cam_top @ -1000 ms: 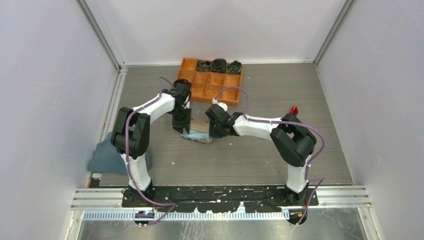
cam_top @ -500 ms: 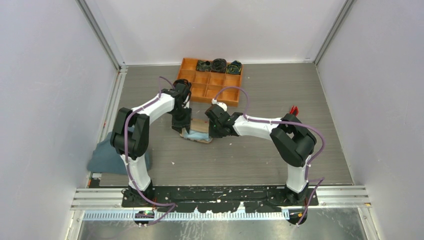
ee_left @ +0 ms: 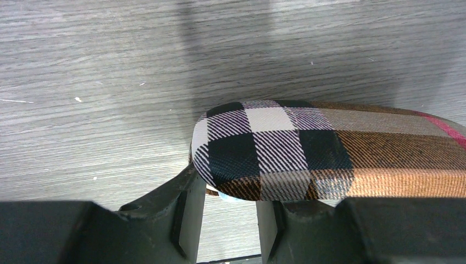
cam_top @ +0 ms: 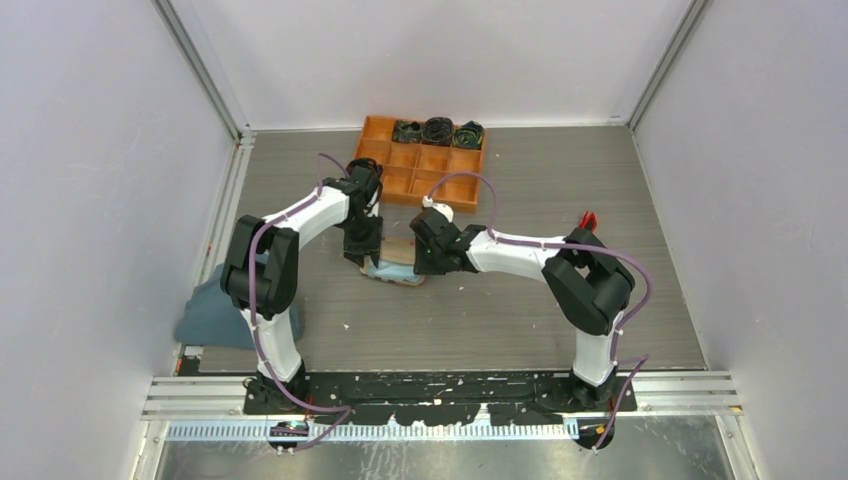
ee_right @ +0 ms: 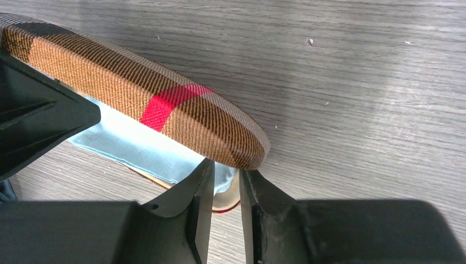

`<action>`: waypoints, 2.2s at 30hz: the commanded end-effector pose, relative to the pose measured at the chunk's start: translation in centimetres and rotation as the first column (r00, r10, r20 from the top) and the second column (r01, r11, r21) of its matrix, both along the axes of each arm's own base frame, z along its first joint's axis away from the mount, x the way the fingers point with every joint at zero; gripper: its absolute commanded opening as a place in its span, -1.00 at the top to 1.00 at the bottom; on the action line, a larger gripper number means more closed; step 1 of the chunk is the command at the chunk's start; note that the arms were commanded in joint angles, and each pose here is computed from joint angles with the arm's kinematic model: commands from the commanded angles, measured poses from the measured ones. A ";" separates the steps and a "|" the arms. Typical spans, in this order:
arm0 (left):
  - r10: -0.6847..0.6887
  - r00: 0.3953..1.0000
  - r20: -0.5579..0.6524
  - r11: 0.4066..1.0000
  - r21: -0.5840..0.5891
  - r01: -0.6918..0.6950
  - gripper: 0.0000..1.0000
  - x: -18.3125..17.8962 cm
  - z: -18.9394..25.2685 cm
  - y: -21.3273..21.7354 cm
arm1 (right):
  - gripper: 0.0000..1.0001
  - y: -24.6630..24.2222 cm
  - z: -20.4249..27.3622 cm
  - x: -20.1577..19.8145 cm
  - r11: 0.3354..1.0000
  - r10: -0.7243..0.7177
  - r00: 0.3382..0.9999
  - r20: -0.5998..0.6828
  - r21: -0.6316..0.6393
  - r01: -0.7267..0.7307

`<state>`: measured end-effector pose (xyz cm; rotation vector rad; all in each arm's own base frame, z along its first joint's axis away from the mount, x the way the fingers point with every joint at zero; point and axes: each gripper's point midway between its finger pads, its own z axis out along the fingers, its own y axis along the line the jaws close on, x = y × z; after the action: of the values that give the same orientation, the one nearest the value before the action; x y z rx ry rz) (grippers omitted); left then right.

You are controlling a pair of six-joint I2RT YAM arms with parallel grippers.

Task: Organize the sunglasses
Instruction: Place the glasses cleaning cloth in the sunglasses case, then pick up the sunglasses from the center of the board.

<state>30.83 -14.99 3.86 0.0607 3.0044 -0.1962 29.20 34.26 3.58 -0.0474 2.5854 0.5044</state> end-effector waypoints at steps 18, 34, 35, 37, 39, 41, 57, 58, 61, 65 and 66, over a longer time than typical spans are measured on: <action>-0.009 1.000 0.002 0.999 0.035 0.009 0.24 -0.4 0.2 1.1 | 0.17 -1.8 2.4 0.0 0.993 -0.102 0.995 0.023 0.054 0.101; 0.009 0.988 0.155 0.999 -0.042 -0.002 0.19 0.6 6.2 0.4 | 0.10 -3.8 7.9 1.0 0.985 -0.155 0.977 0.145 0.096 0.142; 0.009 0.987 0.162 0.999 -0.046 -0.001 0.19 0.6 6.5 0.4 | 0.09 -4.0 8.3 1.0 0.985 -0.158 0.975 0.156 0.093 0.145; 0.010 0.984 0.178 0.999 -0.053 0.000 0.19 0.7 7.2 0.3 | 0.07 -4.6 9.3 1.2 0.985 -0.166 0.969 0.185 0.085 0.153; 0.011 0.982 0.189 0.998 -0.057 0.000 0.20 0.8 7.8 0.3 | 0.06 -5.4 10.0 1.4 0.984 -0.178 0.961 0.212 0.064 0.168; 0.013 0.979 0.202 0.998 -0.063 0.000 0.19 0.8 8.5 0.2 | 0.06 -6.6 10.7 1.6 0.981 -0.193 0.952 0.238 0.038 0.189; -0.058 0.899 0.434 0.925 -0.316 0.212 0.13 -3.0 17.5 -8.6 | -0.42 -32.7 10.3 4.8 0.701 -0.710 0.694 0.118 0.031 0.712; -0.057 0.902 0.427 0.919 -0.330 0.215 0.13 -3.3 17.5 -9.0 | -0.46 -33.7 10.2 5.3 0.681 -0.728 0.674 0.120 0.024 0.732; -0.068 0.908 0.414 0.907 -0.353 0.229 0.13 -4.1 17.1 -10.0 | -0.52 -36.4 9.8 7.3 0.628 -0.773 0.622 0.128 0.006 0.779; -0.079 0.913 0.400 0.899 -0.367 0.238 0.14 -5.3 16.4 -11.0 | -0.54 -39.0 7.5 9.0 0.587 -0.805 0.589 0.070 -0.053 0.808; -0.080 0.914 0.398 0.898 -0.369 0.240 0.14 -5.4 16.3 -11.1 | -0.56 -39.5 6.8 9.2 0.580 -0.811 0.583 0.050 -0.068 0.812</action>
<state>25.91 -24.49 19.48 0.2766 2.5563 -0.6544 36.18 -3.29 10.18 1.0460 2.2700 0.0283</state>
